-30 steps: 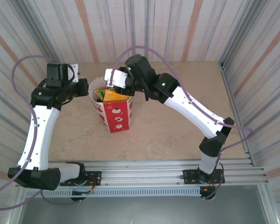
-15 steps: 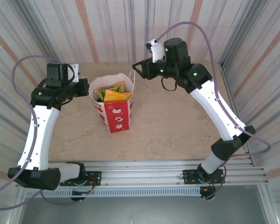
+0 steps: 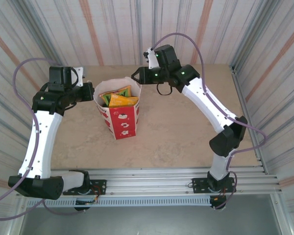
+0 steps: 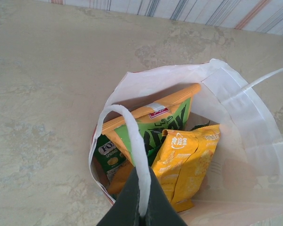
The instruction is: Place the snacks into the paper bag
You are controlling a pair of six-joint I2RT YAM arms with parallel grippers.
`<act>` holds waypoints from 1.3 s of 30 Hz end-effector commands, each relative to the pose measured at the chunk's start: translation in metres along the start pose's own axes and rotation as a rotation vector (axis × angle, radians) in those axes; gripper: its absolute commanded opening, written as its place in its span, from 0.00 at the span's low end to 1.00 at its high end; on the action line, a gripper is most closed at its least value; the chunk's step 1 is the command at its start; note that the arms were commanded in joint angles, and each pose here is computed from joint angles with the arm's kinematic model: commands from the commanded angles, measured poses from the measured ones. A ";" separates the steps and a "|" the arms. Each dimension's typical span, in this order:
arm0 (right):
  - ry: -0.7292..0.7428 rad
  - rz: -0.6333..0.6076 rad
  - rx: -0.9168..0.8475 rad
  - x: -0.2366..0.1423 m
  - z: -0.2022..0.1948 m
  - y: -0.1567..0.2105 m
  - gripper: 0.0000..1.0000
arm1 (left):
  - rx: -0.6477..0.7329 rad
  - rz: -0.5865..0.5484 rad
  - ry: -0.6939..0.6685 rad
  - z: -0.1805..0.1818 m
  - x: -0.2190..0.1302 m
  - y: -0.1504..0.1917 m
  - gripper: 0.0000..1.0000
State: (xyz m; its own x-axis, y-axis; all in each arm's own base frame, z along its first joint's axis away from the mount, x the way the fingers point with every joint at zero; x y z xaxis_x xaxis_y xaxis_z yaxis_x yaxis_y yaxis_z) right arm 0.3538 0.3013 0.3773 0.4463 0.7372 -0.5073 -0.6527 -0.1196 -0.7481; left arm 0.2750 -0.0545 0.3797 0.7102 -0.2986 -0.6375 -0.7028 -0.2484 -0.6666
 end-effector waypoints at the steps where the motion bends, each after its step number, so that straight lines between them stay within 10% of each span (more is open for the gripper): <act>1: -0.016 -0.041 0.016 -0.008 0.003 -0.013 0.30 | 0.047 -0.052 0.057 -0.012 -0.012 -0.011 0.00; 5: -0.006 -0.111 -0.020 -0.032 0.008 -0.026 0.00 | 0.081 -0.055 0.101 -0.026 -0.014 -0.014 0.00; 22: 0.185 -0.148 -0.008 -0.106 -0.037 0.013 0.00 | 0.175 0.024 0.283 -0.096 0.038 -0.005 0.05; 28: 0.212 -0.120 -0.004 -0.129 -0.056 0.024 0.59 | 0.164 0.067 0.317 -0.103 0.044 -0.003 0.46; 39: 0.302 -0.286 0.067 -0.218 -0.053 0.048 0.63 | -0.020 -0.108 0.275 -0.060 -0.022 -0.008 0.55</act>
State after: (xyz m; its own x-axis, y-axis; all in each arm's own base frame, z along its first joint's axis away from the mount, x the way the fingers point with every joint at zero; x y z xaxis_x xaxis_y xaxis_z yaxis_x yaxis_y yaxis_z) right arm 0.2690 0.1171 0.4428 0.7561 0.5404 -0.3692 -0.4719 0.0593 -0.8797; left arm 0.2841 -0.1213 0.4126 0.6973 -0.5292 -0.4834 -0.6624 -0.2182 -0.7167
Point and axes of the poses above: each hand's point on the last joint's axis, 136 mm out from that joint toward the fingers, its own x axis out along the fingers, its own z axis along the line the jaws close on, y = z × x, the point moved 7 cm from there along -x, back along the fingers, and after that the axes turned 9 degrees about -x, right-handed, at the moved point
